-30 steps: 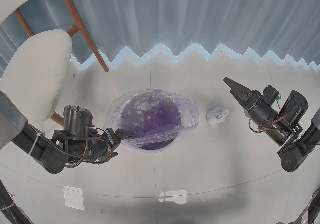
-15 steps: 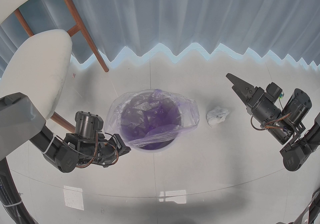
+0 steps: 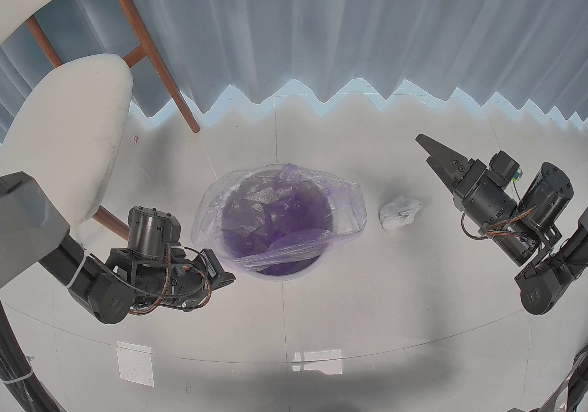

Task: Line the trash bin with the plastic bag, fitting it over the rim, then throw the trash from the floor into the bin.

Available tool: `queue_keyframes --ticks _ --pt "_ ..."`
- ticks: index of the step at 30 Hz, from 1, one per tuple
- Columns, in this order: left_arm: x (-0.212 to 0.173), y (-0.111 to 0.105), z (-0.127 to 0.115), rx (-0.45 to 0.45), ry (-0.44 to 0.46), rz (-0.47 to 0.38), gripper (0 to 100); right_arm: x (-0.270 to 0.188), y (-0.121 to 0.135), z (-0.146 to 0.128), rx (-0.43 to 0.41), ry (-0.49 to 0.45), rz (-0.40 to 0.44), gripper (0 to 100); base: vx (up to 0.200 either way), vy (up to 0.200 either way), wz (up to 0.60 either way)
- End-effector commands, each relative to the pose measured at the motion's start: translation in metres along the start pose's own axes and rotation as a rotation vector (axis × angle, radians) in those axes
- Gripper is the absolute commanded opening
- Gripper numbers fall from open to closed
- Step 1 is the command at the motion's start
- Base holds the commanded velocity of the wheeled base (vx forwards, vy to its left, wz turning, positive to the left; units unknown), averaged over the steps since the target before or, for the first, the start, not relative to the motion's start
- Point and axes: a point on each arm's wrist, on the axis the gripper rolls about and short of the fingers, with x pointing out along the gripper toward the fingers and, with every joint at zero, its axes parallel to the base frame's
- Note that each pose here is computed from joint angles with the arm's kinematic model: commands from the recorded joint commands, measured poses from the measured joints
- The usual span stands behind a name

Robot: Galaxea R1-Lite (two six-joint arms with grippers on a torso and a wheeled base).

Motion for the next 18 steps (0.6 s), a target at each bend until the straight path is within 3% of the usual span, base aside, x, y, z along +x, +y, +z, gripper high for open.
queue_keyframes --ticks 1,2,6,10,18 --pt "-0.020 -0.023 -0.003 0.047 -0.020 -0.083 0 0.001 0.000 0.001 -0.003 -0.008 0.008 100 0.000 0.000 0.00" --pt "-0.020 -0.023 -0.003 0.046 -0.021 -0.082 100 0.001 0.000 0.001 -0.003 -0.008 0.008 100 0.000 0.000 0.00" --pt "-0.012 -0.037 0.012 0.043 -0.069 -0.117 100 0.000 0.001 0.001 -0.004 -0.010 0.010 100 0.000 0.000 0.00" --pt "0.009 -0.031 0.025 0.023 -0.089 -0.083 100 0.000 0.002 0.002 -0.005 -0.011 0.011 100 0.000 0.000 0.00" --pt "0.029 -0.021 0.025 0.009 -0.068 -0.045 100 0.000 0.001 0.004 -0.008 -0.019 0.009 100 0.000 0.000 0.00"
